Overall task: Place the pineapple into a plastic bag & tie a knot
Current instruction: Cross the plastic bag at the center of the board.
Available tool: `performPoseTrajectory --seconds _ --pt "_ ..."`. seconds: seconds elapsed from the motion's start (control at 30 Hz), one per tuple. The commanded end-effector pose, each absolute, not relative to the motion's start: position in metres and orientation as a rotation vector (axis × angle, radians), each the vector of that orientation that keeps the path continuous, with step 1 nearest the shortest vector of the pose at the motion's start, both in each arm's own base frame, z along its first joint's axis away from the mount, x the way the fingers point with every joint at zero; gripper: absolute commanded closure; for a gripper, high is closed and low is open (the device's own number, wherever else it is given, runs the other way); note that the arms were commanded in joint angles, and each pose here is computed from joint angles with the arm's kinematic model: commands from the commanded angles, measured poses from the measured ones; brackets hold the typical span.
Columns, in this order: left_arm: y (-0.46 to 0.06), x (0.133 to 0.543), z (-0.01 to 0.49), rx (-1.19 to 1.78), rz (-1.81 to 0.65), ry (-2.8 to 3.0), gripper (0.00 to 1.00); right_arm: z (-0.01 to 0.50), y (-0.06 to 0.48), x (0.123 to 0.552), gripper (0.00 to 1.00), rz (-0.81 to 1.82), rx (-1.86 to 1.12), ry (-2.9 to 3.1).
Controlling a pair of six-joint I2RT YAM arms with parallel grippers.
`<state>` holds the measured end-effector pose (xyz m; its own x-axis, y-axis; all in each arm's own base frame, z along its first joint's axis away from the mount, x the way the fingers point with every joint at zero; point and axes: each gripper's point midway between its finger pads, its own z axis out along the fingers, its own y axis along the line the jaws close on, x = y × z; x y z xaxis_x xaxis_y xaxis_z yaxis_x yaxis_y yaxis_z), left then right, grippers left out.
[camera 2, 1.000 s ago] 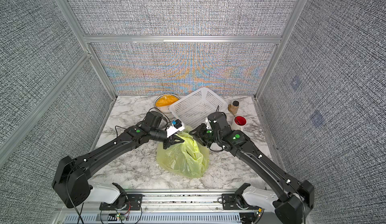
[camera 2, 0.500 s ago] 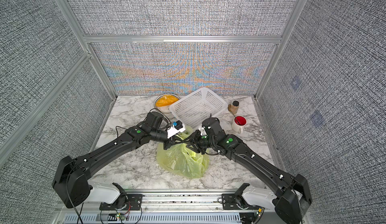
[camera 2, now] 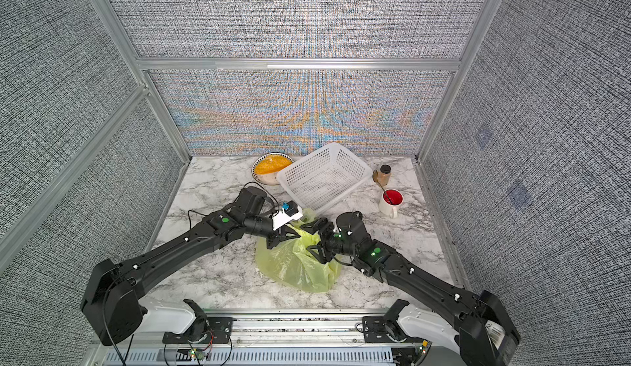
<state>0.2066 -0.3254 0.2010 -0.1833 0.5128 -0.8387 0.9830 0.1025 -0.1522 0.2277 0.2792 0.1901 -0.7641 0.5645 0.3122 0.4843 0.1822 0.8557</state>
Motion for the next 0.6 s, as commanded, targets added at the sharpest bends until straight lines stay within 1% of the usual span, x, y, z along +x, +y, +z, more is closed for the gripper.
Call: performPoseTrajectory --seconds 0.0,0.17,0.23,0.27,0.33,0.43,0.5,0.57 --pt "-0.332 0.204 0.212 1.455 -1.02 1.718 1.0 0.209 0.283 0.247 0.11 1.763 1.136 2.173" --pt "-0.334 0.201 0.212 1.464 -1.024 1.714 1.0 0.208 0.289 0.255 0.11 1.785 1.179 2.127" --pt "-0.335 0.2 0.213 1.464 -1.026 1.707 1.0 0.207 0.292 0.26 0.13 1.801 1.196 2.097" --pt "-0.335 0.2 0.214 1.463 -1.028 1.707 1.0 0.206 0.295 0.262 0.16 1.807 1.202 2.089" --pt "-0.335 0.198 0.215 1.46 -1.029 1.709 1.0 0.205 0.299 0.265 0.23 1.806 1.198 2.087" --pt "-0.331 0.196 0.216 1.444 -1.017 1.72 1.0 0.2 0.295 0.268 0.39 1.755 1.219 2.077" --pt "-0.327 0.194 0.214 1.429 -1.008 1.74 1.0 0.199 0.29 0.27 0.52 1.74 1.239 2.048" --pt "-0.324 0.192 0.21 1.418 -1.007 1.768 1.0 0.199 0.288 0.27 0.61 1.737 1.236 2.039"
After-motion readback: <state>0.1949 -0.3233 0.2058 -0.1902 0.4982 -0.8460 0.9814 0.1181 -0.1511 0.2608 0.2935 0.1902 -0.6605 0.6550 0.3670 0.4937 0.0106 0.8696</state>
